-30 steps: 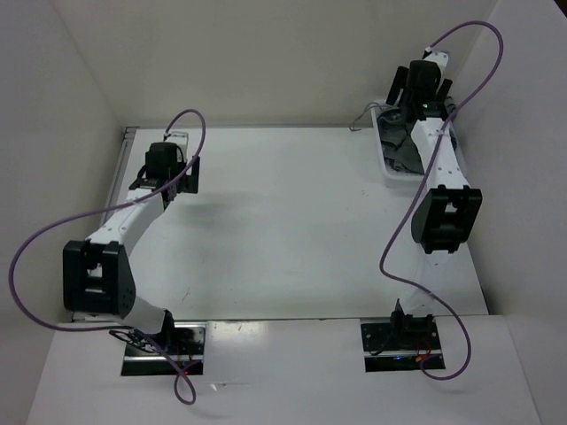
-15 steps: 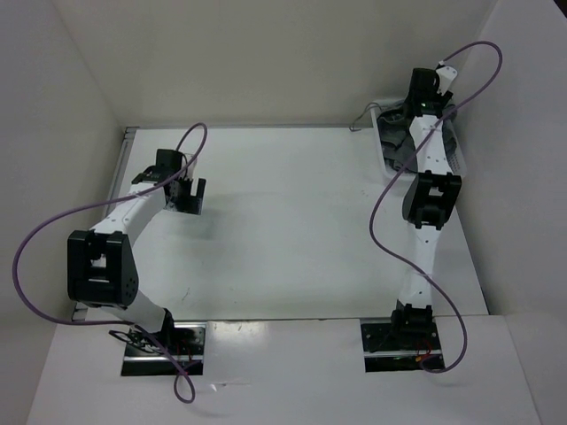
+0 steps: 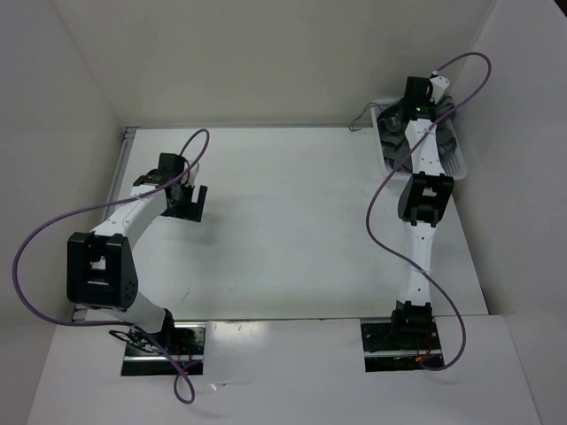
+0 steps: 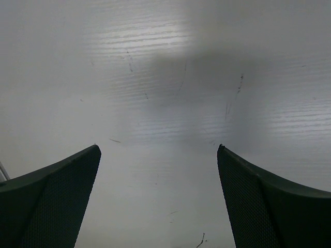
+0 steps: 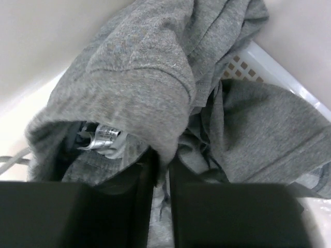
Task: Fold and stack the shorts
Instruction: Grab the shorts from the pile
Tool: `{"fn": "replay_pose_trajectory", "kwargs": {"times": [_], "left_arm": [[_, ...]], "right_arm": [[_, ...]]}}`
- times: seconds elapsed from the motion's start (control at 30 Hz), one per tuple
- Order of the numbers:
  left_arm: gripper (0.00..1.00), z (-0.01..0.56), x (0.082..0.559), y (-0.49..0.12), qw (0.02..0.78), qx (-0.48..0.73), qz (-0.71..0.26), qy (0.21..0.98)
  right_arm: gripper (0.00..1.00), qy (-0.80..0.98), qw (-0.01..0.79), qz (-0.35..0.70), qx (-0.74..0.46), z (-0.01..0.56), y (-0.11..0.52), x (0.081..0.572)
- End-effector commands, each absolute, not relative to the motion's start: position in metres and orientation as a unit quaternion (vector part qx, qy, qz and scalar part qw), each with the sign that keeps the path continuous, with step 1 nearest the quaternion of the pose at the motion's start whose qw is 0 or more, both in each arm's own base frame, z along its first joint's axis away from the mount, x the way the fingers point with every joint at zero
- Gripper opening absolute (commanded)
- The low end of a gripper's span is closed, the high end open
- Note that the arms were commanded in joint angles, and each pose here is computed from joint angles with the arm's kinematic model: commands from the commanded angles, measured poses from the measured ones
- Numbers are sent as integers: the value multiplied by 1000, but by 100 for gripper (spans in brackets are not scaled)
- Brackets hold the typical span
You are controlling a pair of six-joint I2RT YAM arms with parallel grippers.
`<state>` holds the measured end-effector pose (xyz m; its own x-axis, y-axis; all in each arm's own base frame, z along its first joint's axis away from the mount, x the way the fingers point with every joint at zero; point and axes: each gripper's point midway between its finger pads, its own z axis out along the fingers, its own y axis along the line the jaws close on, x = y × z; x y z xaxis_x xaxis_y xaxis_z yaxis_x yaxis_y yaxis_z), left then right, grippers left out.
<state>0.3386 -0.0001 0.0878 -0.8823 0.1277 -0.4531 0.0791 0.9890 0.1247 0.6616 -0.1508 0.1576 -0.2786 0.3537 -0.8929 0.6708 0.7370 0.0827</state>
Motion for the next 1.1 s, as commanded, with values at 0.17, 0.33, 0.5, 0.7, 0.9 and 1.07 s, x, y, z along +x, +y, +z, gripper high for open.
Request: {"fn": "replay_pose_trajectory", "kwargs": {"times": [0.17, 0.33, 0.5, 0.7, 0.9, 1.07], "left_arm": [[100, 90, 313, 0, 235, 61, 62, 968], [70, 81, 301, -3, 235, 66, 59, 968], [90, 83, 298, 10, 208, 61, 94, 972], [99, 58, 281, 7, 102, 111, 151, 977], [99, 45, 292, -10, 71, 147, 164, 973], [99, 115, 335, -44, 218, 134, 82, 963]], "right_arm": [[0, 765, 546, -132, 315, 205, -149, 670], [0, 715, 624, -93, 300, 308, -135, 663], [0, 649, 712, -52, 265, 433, -98, 627], [0, 594, 778, 15, 205, 547, -30, 564], [0, 515, 847, 85, 105, 659, 71, 461], [0, 467, 875, 123, 40, 708, 134, 383]]}}
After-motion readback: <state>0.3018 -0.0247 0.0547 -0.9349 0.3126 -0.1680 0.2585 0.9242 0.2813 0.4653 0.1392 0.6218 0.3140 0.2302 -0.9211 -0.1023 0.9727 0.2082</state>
